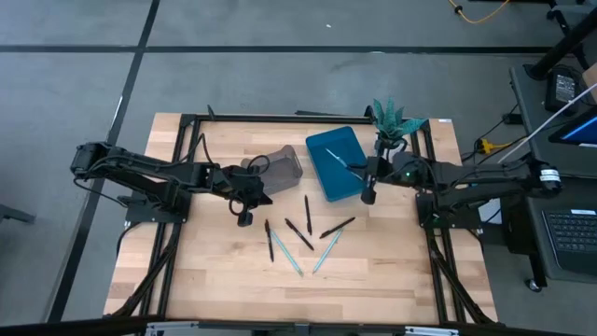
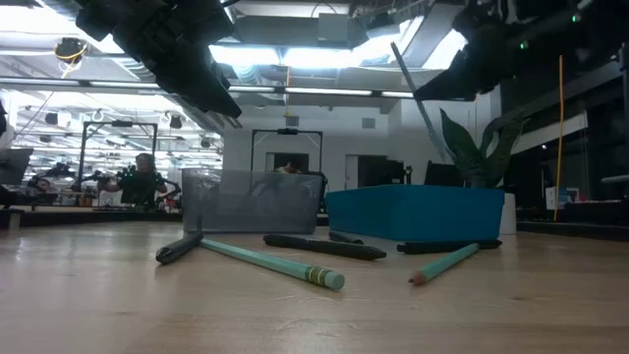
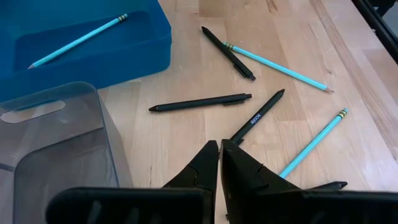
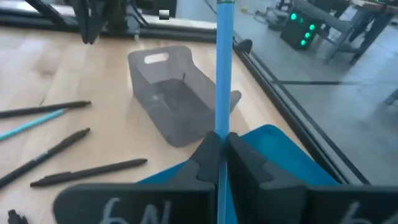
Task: Sort pens & pencils
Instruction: Put the blue pencil into the blue bin
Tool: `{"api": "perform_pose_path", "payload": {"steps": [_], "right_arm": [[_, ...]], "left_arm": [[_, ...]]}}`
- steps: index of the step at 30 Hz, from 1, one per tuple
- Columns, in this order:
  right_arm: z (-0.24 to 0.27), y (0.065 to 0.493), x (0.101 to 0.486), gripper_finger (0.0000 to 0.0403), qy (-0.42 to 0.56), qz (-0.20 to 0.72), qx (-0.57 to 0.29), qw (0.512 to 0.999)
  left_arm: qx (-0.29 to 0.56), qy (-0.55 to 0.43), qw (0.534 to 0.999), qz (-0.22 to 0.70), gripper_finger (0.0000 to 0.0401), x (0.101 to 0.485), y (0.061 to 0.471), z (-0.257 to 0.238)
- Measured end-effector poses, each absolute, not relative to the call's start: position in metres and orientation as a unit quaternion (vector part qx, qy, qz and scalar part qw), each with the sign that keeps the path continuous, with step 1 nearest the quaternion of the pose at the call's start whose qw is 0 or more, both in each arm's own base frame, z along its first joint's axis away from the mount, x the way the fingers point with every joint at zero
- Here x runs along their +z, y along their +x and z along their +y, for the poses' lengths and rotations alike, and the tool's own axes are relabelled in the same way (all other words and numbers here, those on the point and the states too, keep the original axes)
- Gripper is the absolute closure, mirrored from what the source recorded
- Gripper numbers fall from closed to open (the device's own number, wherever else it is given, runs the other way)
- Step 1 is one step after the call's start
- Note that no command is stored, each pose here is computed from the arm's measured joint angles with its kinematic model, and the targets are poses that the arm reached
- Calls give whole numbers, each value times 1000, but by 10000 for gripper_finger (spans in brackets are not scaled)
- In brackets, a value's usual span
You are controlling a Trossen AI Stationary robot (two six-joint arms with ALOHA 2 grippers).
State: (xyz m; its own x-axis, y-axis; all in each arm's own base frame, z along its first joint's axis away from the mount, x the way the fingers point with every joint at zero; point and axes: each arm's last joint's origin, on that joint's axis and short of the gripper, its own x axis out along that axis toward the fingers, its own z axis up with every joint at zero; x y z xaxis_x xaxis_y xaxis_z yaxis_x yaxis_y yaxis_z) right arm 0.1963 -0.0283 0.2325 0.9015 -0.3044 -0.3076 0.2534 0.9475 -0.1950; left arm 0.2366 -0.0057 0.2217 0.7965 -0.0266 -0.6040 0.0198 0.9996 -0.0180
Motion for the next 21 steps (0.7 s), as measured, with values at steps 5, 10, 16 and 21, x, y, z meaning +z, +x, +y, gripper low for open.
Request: {"api": "perform_pose_path", "payload": {"steps": [5,10,16,21], "right_arm": [[-38,192,220,381,-65,154,-154,974],[-48,189,216,383,-49,160,-157,973],[-61,185,215,381,-30,159,-151,975],[-69,182,215,381,-20,162,-148,975]], "left_arm": [[-12,-6,948,319,387,222,237,-6],[-12,-6,948,319,387,222,237,-6],[-11,-9,948,319,387,222,237,-6],[-11,-9,948,319,387,222,237,-6]]}}
